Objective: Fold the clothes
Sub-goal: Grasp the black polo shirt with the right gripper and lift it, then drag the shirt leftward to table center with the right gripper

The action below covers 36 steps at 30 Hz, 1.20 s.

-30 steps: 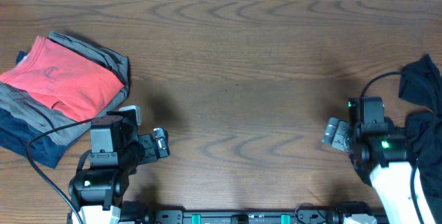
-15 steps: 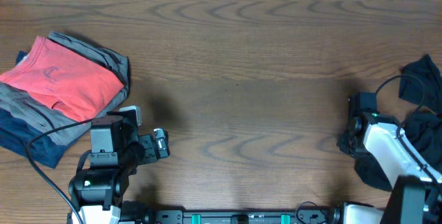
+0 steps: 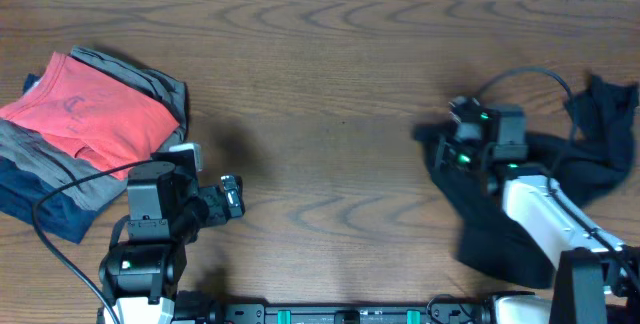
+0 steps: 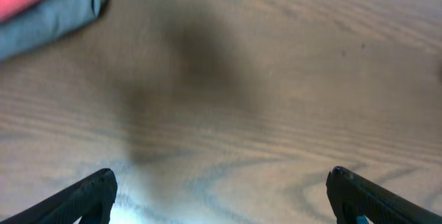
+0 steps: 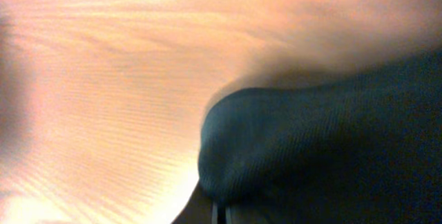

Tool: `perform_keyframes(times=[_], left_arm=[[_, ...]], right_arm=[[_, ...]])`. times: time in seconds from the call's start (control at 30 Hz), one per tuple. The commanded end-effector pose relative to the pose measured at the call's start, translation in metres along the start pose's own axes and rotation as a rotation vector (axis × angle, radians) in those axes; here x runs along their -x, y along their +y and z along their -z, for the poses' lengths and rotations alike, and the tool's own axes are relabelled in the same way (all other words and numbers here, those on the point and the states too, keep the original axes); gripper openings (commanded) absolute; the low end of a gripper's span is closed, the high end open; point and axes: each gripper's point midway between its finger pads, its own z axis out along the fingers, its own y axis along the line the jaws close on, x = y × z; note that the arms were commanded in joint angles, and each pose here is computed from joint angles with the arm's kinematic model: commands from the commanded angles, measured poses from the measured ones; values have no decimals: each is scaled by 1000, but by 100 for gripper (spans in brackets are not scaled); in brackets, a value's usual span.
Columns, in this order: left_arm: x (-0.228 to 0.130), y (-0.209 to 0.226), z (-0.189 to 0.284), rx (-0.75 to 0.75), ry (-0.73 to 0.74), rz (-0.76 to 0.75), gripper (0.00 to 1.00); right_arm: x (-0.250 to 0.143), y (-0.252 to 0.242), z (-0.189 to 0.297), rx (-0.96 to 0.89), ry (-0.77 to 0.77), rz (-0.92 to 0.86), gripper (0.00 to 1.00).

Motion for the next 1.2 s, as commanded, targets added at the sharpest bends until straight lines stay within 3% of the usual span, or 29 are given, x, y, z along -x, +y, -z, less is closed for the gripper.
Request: perform_keyframes(times=[0.0, 0.13, 0.23, 0.27, 0.3, 0.5, 0.7, 0.9, 1.17], left_arm=[[16, -7, 4, -27, -52, -12, 98], [29, -11, 3, -39, -103, -22, 98], [30, -10, 2, -41, -101, 3, 98], [29, -10, 1, -41, -97, 24, 98], [29, -10, 1, -41, -95, 38, 98], [29, -10, 0, -47, -88, 189, 98], [19, -33, -10, -178, 2, 266, 98], [-10, -62, -38, -261, 200, 278, 98], [-51, -108, -89, -303, 394, 184, 98]], right_arm=[[15, 88, -5, 298, -58, 104, 3], [54, 134, 0, 344, -279, 232, 13], [63, 116, -3, 261, -302, 160, 61], [61, 104, -4, 229, -281, 132, 89], [57, 91, -6, 191, -258, 104, 99], [22, -19, 19, -155, -100, -131, 99], [11, -69, 74, -339, -85, -143, 99], [-8, -78, 105, -413, -45, -179, 99], [-42, -93, 124, -547, 54, -248, 99]])
